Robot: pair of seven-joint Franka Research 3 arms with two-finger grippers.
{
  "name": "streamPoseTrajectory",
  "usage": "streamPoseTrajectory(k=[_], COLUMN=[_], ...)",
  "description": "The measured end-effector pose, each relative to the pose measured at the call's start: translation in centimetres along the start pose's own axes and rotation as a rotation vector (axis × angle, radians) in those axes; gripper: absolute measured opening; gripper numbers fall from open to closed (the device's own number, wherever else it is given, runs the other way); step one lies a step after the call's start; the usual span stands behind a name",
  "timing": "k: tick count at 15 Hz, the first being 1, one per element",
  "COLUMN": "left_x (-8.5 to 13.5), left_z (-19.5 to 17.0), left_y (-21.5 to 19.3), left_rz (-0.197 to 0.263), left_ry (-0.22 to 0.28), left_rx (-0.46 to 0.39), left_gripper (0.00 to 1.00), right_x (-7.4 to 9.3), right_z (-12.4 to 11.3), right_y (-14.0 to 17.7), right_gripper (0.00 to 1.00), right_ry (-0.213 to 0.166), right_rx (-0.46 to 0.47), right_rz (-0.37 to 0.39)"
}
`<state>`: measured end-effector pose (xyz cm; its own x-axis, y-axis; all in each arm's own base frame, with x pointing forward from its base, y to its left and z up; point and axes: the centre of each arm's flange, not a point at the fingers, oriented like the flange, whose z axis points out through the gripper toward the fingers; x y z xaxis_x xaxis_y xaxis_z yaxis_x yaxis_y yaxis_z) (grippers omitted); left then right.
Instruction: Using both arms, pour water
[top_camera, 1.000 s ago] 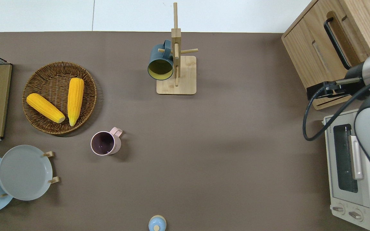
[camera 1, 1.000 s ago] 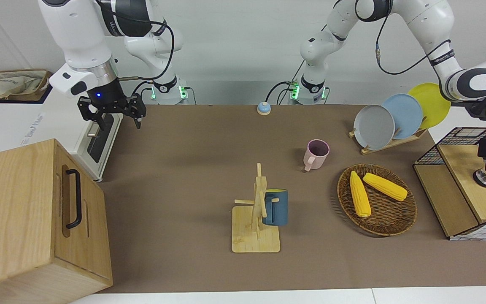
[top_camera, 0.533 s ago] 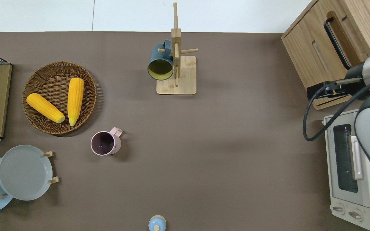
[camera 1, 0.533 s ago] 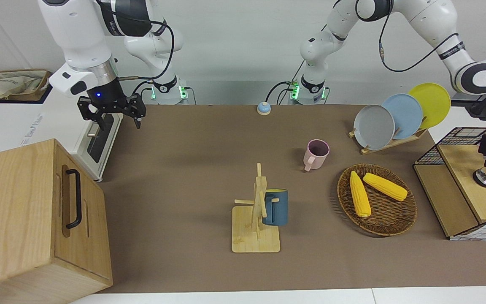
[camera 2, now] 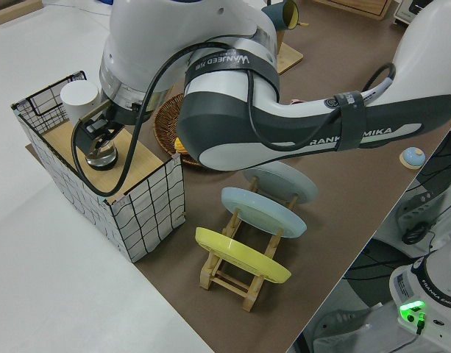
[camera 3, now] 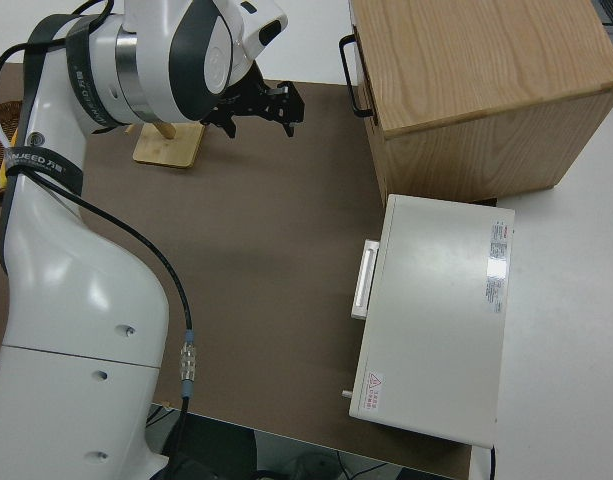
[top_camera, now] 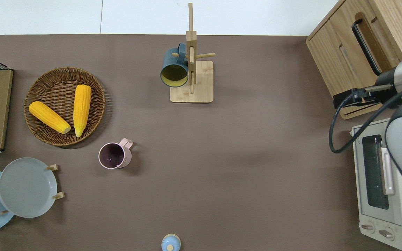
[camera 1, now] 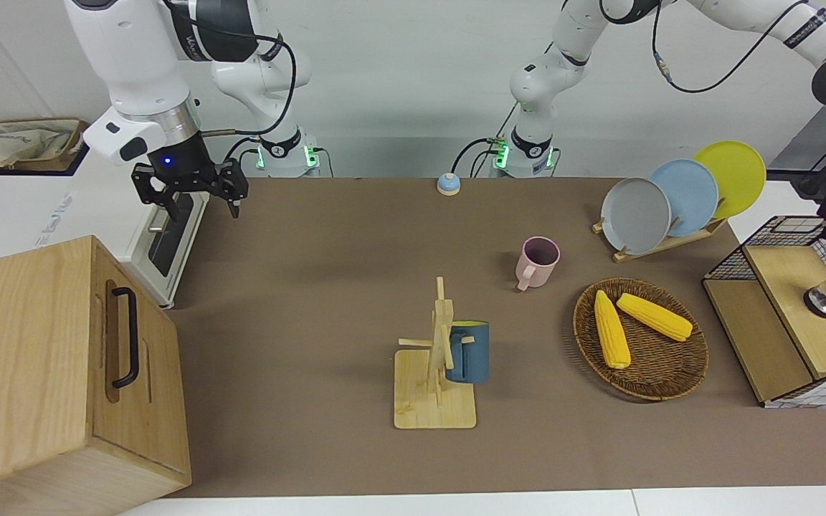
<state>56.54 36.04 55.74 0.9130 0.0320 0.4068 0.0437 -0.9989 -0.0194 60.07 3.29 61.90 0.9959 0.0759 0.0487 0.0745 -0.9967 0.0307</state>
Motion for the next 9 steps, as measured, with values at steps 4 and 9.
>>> streamPoseTrajectory(k=[4,9], left_x=[0.2,1.0], left_z=[-2.8,-4.0], left_y=[3.0,9.4], left_rz=[-0.052,-0.068], left_ry=[-0.106,-0.225], left_rx=[0.037,0.031], left_gripper=[1.00,1.00], right_x=[0.0,0.0], right_z=[0.0,0.0], right_y=[0.0,0.0], right_gripper=[1.00,1.00], right_ry=[0.000,0.000], right_rx=[0.000,0.000], right_rz=[0.000,0.000])
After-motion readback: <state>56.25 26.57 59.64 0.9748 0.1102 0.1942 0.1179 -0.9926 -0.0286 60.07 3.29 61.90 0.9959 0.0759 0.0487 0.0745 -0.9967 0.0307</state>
